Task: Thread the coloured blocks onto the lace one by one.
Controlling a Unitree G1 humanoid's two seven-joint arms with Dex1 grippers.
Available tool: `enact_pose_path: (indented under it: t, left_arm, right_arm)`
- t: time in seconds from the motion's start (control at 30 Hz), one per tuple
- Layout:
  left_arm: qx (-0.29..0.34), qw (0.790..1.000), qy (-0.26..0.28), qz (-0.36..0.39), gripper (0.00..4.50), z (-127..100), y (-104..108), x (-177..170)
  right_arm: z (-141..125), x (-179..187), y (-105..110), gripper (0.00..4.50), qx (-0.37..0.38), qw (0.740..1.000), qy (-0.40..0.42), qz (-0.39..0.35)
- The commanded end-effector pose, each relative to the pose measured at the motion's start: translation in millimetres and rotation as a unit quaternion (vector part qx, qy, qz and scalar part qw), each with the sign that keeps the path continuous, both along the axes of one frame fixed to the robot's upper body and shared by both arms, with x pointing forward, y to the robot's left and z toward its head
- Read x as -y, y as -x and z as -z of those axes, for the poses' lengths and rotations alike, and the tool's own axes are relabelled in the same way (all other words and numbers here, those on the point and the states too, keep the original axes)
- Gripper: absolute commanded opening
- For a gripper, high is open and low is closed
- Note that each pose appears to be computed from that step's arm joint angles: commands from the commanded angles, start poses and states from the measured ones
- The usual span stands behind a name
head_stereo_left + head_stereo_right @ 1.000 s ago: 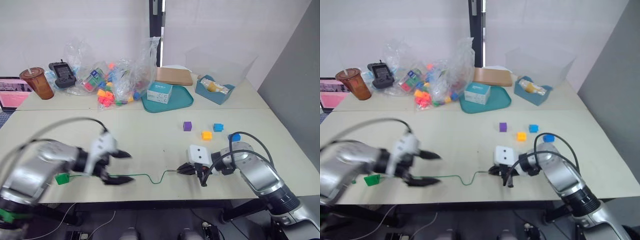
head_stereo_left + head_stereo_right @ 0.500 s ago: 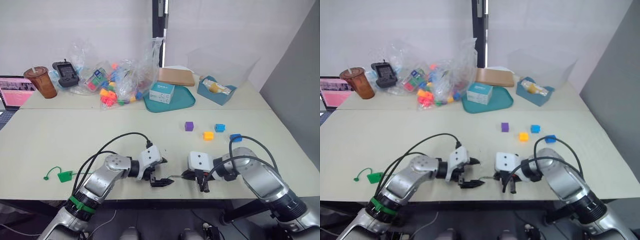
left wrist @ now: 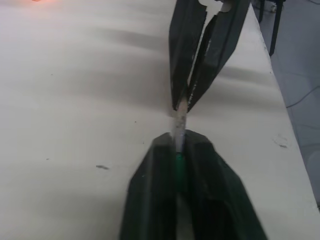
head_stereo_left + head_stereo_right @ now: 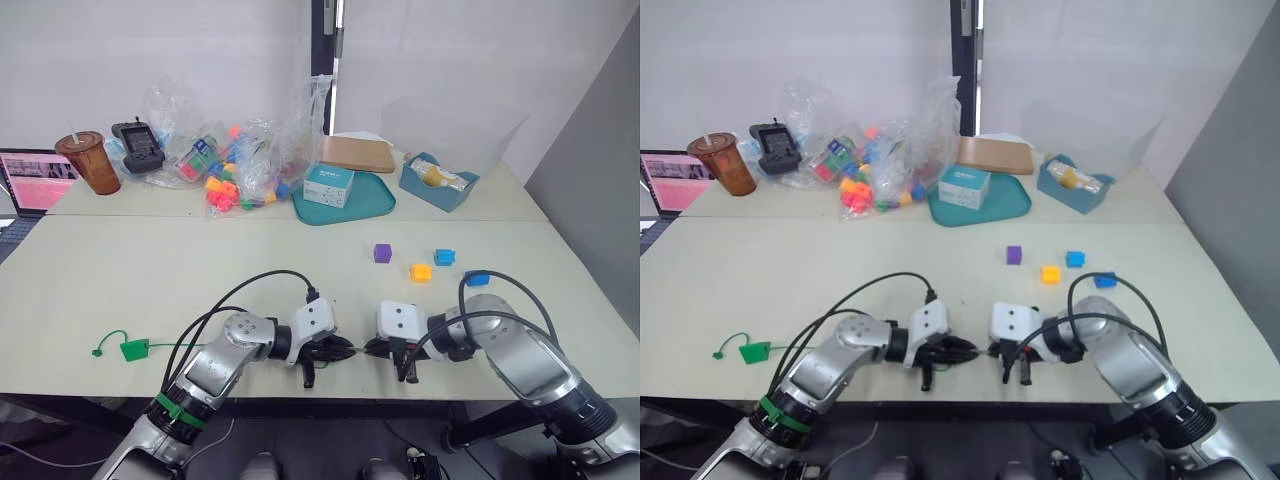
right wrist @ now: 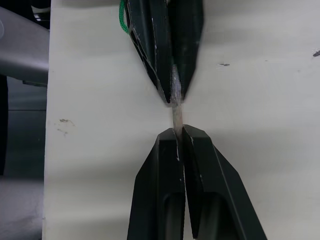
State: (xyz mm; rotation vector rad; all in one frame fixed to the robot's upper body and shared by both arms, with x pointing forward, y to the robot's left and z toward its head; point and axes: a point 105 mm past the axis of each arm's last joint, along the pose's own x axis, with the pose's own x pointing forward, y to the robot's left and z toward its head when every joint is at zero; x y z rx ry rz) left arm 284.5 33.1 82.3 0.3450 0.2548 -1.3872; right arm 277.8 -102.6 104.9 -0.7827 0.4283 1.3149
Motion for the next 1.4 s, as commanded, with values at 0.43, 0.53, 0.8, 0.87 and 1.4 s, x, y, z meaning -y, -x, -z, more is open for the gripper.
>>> enact_pose_path:
  t: [0.43,0.53,0.8,0.87,1.4]
  left_arm:
    - [0.0,1.0,0.003,0.003,0.0,-2,2,-1]
    - [-0.001,1.0,-0.003,0.005,0.0,-2,3,-6]
    - [-0.003,1.0,-0.004,-0.012,0.0,-9,5,-26]
    - [-0.003,1.0,-0.005,-0.015,0.0,-10,6,-30]
    - [-0.002,1.0,-0.004,-0.025,0.0,-10,9,-32]
  right_arm:
    - [-14,-4,3,1.01,0.025,0.999,-0.038,0.016]
    - [-25,6,1,2.07,0.024,0.994,-0.084,0.068]
    - [-43,76,-9,4.48,0.083,0.901,-0.246,0.347]
    - [-36,102,-10,4.48,0.111,0.859,-0.26,0.427]
    - [-5,158,-75,4.48,0.205,0.731,-0.272,0.592]
